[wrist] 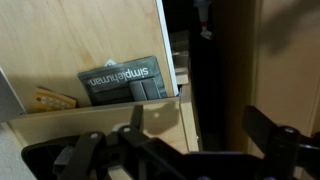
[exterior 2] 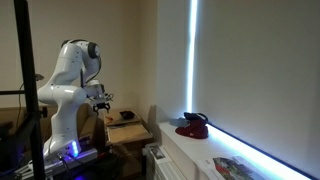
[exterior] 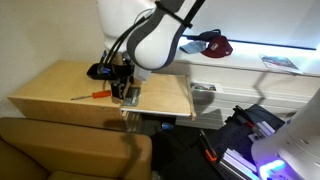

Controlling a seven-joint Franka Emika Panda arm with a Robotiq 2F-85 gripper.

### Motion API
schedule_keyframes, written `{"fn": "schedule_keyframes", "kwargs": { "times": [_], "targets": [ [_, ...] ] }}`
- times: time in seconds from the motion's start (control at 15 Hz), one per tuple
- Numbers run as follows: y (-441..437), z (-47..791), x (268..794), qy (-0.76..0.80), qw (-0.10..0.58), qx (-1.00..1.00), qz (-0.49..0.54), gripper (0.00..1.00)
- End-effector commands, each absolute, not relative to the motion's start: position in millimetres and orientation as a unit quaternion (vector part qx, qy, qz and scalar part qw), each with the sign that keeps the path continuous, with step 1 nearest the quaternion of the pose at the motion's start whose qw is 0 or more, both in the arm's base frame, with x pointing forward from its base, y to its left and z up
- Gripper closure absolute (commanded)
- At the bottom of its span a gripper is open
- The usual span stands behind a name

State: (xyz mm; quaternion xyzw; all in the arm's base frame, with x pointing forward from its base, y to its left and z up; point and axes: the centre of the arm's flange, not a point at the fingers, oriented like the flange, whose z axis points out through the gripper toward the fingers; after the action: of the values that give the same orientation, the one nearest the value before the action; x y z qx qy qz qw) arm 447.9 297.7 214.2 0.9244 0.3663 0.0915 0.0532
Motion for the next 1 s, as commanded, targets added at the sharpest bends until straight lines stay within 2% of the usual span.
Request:
{"fn": "schedule_keyframes", "kwargs": {
  "times": [0.0, 0.27, 0.47, 0.53, 0.93],
  "targets": [
    [329, 158, 487, 0.365, 0.065, 0.921, 0.121, 0.0],
    [355, 133, 528, 0.349, 0.087, 0.919, 0.164, 0.0],
    [371, 134, 562, 0.316, 0.072, 0.932, 0.162, 0.0],
    [356, 139, 534, 0.327, 0.075, 0.928, 0.161, 0.0],
    [364, 118, 553, 0.302, 0.051, 0.936, 0.175, 0.0]
  ]
}}
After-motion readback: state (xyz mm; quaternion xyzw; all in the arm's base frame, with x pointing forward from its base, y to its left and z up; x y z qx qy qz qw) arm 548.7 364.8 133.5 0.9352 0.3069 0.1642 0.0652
